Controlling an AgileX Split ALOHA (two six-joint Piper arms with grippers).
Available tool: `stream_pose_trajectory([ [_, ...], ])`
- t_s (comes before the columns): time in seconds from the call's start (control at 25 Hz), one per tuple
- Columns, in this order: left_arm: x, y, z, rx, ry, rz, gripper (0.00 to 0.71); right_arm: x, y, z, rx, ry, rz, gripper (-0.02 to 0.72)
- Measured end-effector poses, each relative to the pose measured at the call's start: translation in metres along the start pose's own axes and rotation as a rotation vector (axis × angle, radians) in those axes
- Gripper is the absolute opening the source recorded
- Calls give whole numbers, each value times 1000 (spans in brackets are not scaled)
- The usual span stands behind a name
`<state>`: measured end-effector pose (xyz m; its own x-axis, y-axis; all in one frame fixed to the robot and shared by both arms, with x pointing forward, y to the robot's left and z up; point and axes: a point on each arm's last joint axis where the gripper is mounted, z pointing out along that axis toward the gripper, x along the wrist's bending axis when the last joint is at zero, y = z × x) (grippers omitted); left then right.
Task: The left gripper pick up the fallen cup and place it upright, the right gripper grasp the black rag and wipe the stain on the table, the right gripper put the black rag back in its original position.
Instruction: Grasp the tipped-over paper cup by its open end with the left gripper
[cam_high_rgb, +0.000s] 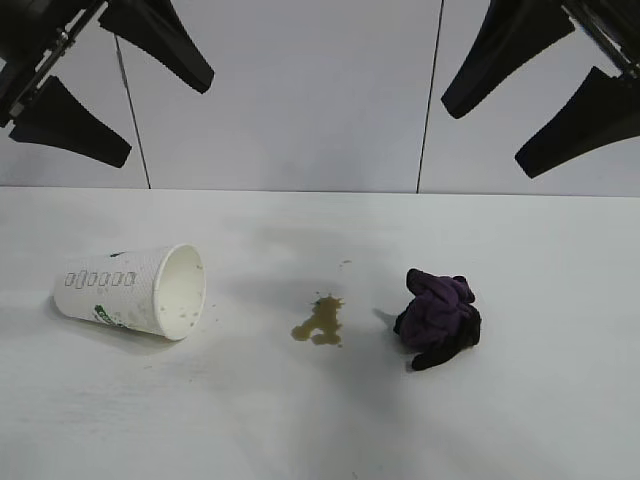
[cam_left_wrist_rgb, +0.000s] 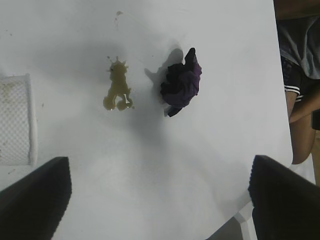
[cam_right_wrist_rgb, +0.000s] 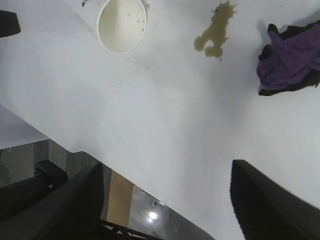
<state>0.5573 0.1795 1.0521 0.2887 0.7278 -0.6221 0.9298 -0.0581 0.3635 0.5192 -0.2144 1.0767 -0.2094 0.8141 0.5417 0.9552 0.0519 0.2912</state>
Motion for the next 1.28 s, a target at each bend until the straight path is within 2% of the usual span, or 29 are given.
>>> stream_pose_trajectory([
  [0.6, 0, 0, 0, -5, 2, 0, 696, -1, 4, 0, -42, -11, 0, 491],
  [0.84, 3, 8, 0, -83, 36, -1, 696, -1, 3, 0, -37, -10, 0, 491],
  [1.28, 5, 12, -1, -130, 59, 33, 696, -1, 3, 0, -29, -8, 0, 491],
])
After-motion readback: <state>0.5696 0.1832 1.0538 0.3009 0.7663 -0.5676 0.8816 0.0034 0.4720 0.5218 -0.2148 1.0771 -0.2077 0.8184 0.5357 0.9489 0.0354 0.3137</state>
